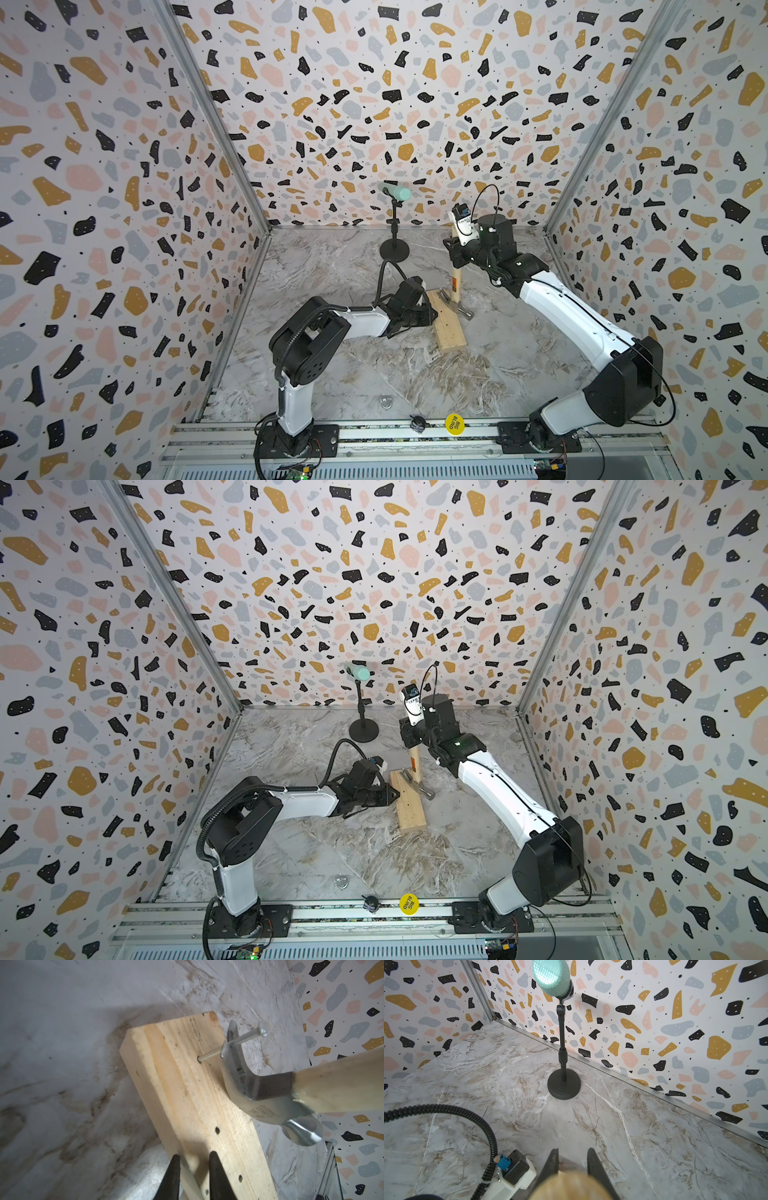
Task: Use a claw hammer to pull out a nail
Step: Remove the nail from the mounting plate.
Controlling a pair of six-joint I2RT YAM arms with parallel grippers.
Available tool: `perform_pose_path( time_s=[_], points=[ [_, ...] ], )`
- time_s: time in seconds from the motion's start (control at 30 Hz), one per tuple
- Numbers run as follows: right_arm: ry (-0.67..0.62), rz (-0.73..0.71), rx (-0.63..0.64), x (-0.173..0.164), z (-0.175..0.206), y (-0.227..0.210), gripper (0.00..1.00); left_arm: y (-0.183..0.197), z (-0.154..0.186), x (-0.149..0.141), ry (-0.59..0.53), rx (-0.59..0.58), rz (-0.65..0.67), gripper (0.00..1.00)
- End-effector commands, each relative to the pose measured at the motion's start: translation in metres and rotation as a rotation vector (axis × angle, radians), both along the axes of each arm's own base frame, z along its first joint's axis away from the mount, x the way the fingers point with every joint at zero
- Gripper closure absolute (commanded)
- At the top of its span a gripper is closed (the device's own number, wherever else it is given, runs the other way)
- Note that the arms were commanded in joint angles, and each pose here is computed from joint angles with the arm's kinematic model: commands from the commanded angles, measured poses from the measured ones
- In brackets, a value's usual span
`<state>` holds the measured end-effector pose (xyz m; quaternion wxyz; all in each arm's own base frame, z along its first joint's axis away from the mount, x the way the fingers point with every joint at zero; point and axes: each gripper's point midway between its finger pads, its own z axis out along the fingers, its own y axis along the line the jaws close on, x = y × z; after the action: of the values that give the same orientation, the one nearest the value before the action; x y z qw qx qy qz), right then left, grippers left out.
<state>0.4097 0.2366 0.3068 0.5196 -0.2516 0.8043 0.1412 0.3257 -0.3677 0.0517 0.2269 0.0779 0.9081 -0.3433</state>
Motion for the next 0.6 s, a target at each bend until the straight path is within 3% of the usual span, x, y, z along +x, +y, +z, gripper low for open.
perform_pose_path(
  time_s=[0.0,0.57],
  points=[
    [-0.149,0.002,0.086,0.0053,0.0616,0.0010,1.00,0.0079,-0.0238,-0.0107,0.050,0.054,0.000,0.79],
    [-0.182,-0.006,0.115,0.0132,0.0651,-0.0039,1.00,0.0095,-0.0255,-0.0117,0.055,0.059,0.003,0.80]
  ],
)
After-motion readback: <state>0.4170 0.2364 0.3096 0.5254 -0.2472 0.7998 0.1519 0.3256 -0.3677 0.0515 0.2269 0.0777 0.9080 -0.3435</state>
